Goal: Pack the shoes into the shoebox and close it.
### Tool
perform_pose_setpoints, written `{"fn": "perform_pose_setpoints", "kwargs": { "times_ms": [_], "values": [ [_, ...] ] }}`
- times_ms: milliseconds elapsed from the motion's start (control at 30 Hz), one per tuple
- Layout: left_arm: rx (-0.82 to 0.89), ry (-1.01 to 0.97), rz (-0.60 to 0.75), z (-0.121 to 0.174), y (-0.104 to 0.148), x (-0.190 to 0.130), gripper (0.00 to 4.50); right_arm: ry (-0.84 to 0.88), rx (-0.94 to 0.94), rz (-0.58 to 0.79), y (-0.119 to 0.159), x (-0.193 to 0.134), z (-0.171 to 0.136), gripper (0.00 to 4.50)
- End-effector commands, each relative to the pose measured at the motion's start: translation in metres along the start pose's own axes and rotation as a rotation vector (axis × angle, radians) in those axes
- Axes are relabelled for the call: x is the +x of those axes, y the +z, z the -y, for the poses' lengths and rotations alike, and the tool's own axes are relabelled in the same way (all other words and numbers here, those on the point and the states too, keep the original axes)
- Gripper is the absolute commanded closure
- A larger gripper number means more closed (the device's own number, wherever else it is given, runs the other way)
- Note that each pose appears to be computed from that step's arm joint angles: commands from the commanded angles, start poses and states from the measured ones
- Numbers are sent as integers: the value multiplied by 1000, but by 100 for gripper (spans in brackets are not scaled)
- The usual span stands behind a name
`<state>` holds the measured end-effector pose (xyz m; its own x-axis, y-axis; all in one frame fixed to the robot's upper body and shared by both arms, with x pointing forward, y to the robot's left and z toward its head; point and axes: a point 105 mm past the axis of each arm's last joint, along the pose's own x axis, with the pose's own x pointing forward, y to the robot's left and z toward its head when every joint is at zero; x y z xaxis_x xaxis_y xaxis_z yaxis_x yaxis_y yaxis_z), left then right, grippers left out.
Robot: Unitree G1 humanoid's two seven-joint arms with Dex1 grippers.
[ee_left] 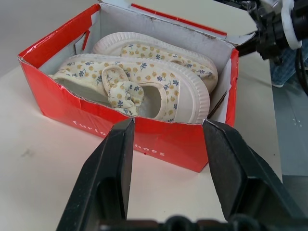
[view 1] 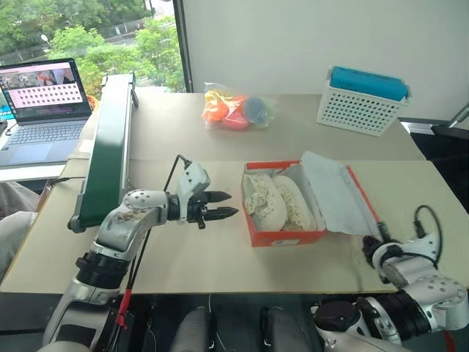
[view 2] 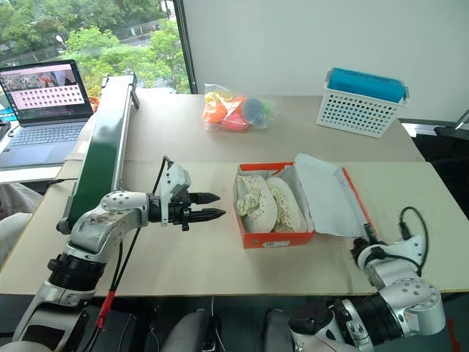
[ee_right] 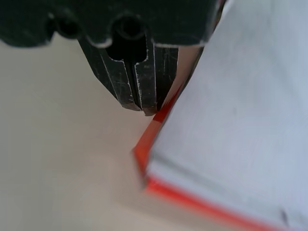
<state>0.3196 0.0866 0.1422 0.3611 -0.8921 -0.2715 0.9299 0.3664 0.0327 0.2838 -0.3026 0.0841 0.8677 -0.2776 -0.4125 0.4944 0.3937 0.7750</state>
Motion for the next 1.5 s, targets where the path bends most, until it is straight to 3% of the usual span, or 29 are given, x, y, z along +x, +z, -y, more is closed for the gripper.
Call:
{"fn": "perform_pose_setpoints", "kwargs": {
  "times_ms": [33,167,333,467,567,733,867,933,1033,1133,1167,1233,1300,1400,1500],
  "values": [
    [46,16,36,-4,15,-2,212,397,139,138,19,-15,-68,448],
    [48,21,36,-6,16,-2,212,791,263,229,42,-56,-114,448],
    [50,24,39,-7,17,1,212,1166,-78,129,14,-122,-163,448],
    [49,35,42,-8,17,1,212,1264,-430,-93,-37,-143,-174,448],
    [50,45,44,-10,17,1,212,1232,-631,-215,-63,-137,-169,448],
    [48,63,46,-12,18,0,212,1154,-680,-220,-63,-109,-173,448],
    [46,78,42,-13,16,-2,212,994,-611,-191,-44,-74,-168,448],
    [50,88,32,-13,13,-3,212,798,-604,-165,-27,-45,-151,448],
    [42,89,35,-13,12,-3,212,637,-533,-146,-9,-26,-139,448],
    [39,91,34,-13,12,-4,212,329,-357,-62,24,-1,-111,448],
    [39,93,32,-13,12,-4,212,276,-382,-43,31,-1,-107,448],
    [38,94,32,-12,11,-4,212,222,-446,-36,35,-5,-104,448],
    [32,96,28,-12,9,-5,212,147,-668,-63,34,-13,-94,448],
    [29,90,18,-11,7,-5,212,131,-1054,-185,19,-32,-82,448],
    [26,90,15,-10,6,-6,212,101,-1414,-401,7,-55,-52,448]
  ]
}}
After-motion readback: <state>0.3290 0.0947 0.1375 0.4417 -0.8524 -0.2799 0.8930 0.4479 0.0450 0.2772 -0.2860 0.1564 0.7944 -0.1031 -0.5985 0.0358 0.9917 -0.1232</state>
